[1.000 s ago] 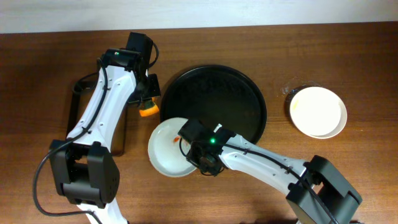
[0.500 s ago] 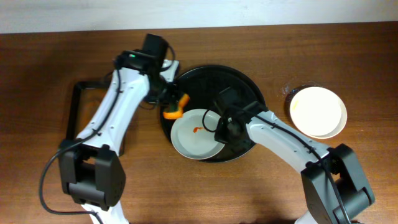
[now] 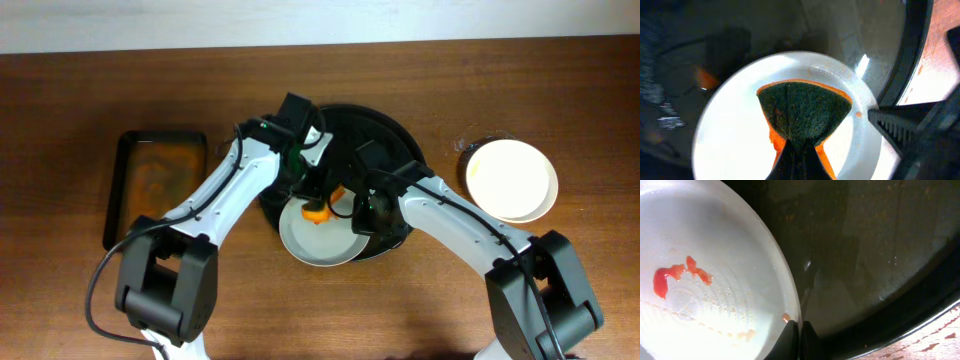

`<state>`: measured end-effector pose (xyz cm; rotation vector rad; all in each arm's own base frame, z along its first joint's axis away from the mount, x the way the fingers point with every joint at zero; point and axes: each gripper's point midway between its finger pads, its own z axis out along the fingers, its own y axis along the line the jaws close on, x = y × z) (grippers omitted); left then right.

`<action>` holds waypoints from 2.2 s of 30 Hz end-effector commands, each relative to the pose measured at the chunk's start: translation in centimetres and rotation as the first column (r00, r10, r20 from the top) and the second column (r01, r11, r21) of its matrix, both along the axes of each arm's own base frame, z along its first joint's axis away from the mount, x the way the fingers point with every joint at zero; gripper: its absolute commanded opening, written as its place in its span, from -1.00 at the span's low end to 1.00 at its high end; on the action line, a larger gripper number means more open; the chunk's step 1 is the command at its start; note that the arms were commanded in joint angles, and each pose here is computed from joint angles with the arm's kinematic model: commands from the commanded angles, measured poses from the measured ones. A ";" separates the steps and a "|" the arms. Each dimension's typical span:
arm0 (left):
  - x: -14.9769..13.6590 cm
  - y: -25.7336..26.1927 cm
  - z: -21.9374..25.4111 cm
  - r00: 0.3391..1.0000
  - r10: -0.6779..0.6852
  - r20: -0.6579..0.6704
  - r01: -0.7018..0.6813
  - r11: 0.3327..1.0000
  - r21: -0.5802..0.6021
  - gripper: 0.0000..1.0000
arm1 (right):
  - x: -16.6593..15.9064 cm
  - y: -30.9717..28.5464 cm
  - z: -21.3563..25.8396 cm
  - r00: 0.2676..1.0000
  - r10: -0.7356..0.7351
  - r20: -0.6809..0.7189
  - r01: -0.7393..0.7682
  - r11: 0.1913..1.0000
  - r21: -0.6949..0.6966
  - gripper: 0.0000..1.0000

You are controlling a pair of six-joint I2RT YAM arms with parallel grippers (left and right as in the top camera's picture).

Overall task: Clean dirty plates on tray and stack at the side
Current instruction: 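Scrub the held white plate with the sponge in left gripper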

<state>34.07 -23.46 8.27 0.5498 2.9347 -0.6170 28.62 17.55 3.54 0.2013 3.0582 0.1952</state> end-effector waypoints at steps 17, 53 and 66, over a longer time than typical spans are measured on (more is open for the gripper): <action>-3.6 -3.4 -3.3 0.994 -0.059 -0.095 0.030 0.960 -0.280 -0.99 | 0.7 -0.5 1.1 0.999 0.001 0.040 -0.001 1.000 -0.014 -0.92; 1.4 7.3 -5.5 0.947 0.270 0.175 -0.310 0.910 0.274 -0.99 | 1.6 6.9 2.1 0.997 0.053 0.052 -0.067 0.943 0.326 -0.34; 1.4 7.3 -5.5 0.947 0.270 0.175 -0.310 0.910 0.274 -0.99 | -0.9 9.3 -2.9 0.994 -0.005 -0.109 0.037 0.957 0.289 -0.92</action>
